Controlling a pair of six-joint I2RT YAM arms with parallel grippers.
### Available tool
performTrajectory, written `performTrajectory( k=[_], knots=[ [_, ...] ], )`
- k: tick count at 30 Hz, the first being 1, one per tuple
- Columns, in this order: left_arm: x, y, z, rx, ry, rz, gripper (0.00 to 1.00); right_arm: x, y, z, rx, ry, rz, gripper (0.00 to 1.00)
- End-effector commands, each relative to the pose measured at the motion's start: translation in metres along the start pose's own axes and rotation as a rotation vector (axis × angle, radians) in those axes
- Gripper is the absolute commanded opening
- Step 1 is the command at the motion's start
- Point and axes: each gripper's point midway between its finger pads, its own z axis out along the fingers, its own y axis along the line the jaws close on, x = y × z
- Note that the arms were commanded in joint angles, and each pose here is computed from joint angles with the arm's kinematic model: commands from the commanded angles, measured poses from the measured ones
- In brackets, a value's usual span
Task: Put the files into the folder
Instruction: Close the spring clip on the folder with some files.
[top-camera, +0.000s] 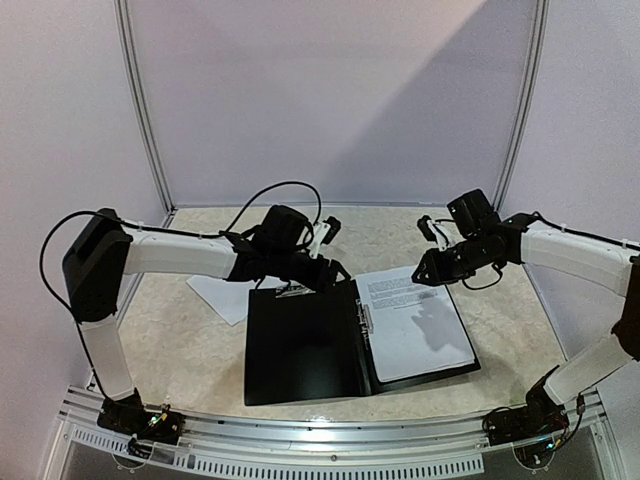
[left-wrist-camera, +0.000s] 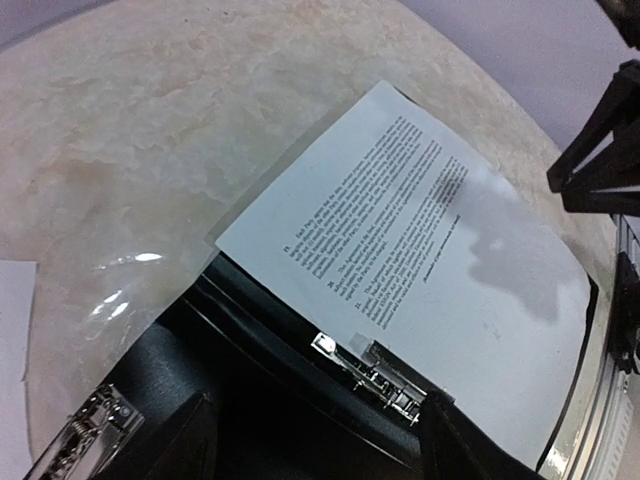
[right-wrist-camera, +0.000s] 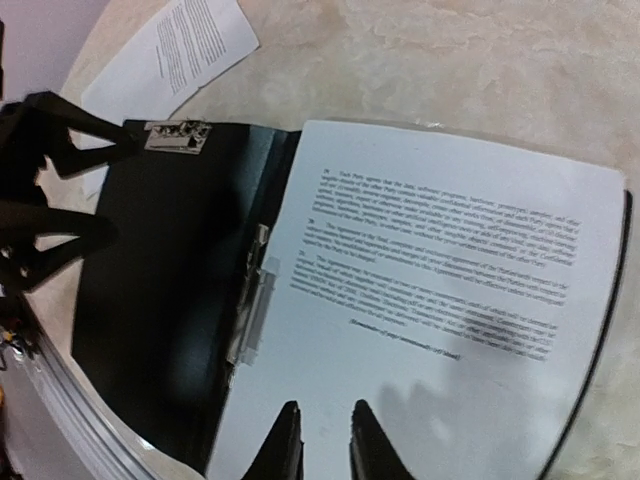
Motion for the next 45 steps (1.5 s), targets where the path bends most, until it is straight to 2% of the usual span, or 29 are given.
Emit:
performTrajectory(
  k=[1,6,10,28,45],
  knots=[
    [-0.001,-0.013,0.026,0.099,-0.042,-0.052,0.69,-0.013,0.040,0.010,-0.273,-0.112,0.024,0.10],
    [0.009,-0.026,0.041,0.211,-0.041,-0.071,0.71,0.008,0.044,0.030,-0.365,-0.066,0.095,0.00],
    [0.014,-0.032,0.051,0.278,-0.036,-0.097,0.72,0.017,0.039,0.038,-0.359,-0.059,0.106,0.00],
    [0.047,-0.015,0.082,0.341,0.035,-0.209,0.70,0.050,0.010,0.075,-0.249,0.047,0.119,0.00],
    [0.038,-0.027,0.075,0.511,-0.005,-0.296,0.67,0.066,0.004,0.089,-0.238,0.112,0.131,0.00]
  ],
)
